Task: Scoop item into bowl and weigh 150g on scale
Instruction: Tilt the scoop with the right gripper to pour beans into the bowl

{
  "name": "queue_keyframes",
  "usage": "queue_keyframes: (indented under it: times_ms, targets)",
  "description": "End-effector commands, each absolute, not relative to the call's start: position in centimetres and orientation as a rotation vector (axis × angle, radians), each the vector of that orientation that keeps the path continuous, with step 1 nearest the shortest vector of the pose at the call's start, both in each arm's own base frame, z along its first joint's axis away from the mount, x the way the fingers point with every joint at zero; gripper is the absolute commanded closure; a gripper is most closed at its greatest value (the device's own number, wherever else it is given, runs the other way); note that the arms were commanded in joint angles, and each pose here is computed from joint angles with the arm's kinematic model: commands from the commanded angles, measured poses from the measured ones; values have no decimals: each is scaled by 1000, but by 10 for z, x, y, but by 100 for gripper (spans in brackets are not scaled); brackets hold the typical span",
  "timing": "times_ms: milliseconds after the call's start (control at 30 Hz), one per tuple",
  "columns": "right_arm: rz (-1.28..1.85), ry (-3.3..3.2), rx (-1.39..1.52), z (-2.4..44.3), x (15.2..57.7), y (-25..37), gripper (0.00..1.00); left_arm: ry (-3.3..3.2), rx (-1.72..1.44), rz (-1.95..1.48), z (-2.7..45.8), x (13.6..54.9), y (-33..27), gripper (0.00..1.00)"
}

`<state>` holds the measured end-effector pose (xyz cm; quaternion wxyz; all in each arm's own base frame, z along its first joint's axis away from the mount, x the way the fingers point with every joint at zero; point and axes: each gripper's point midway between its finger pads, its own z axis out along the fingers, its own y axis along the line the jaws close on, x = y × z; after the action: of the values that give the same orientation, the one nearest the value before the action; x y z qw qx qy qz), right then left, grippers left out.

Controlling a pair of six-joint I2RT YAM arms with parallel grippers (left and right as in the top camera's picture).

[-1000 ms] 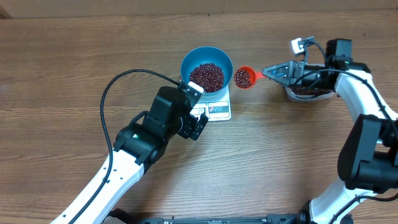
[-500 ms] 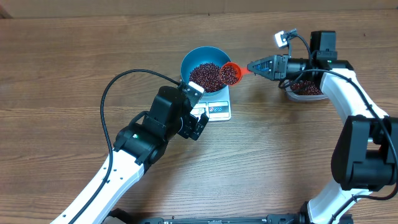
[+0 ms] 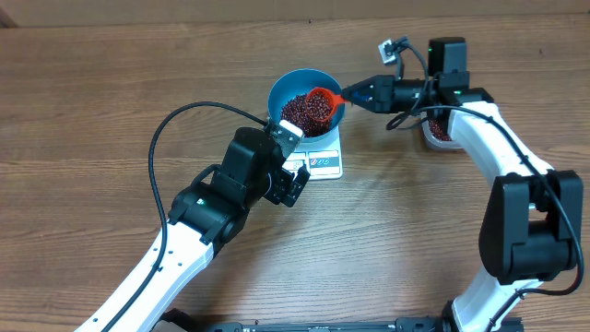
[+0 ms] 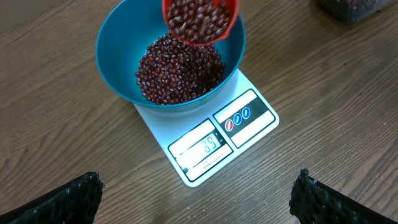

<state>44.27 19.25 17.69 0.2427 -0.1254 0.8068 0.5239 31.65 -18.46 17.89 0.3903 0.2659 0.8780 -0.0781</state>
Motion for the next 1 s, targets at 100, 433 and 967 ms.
queue_keyframes:
  times_ms: [100,433,967]
  targets:
    - [1249,2171,-361,186,458,198,96,2192,678,-208,193,322,-188,0]
    - [1046,2087,-552,181,467,195,96,2193,678,-208,193,322,-188,0]
    - [905,1951,-805,181,465,198,96,2192,678,-208,193,322,-188,0]
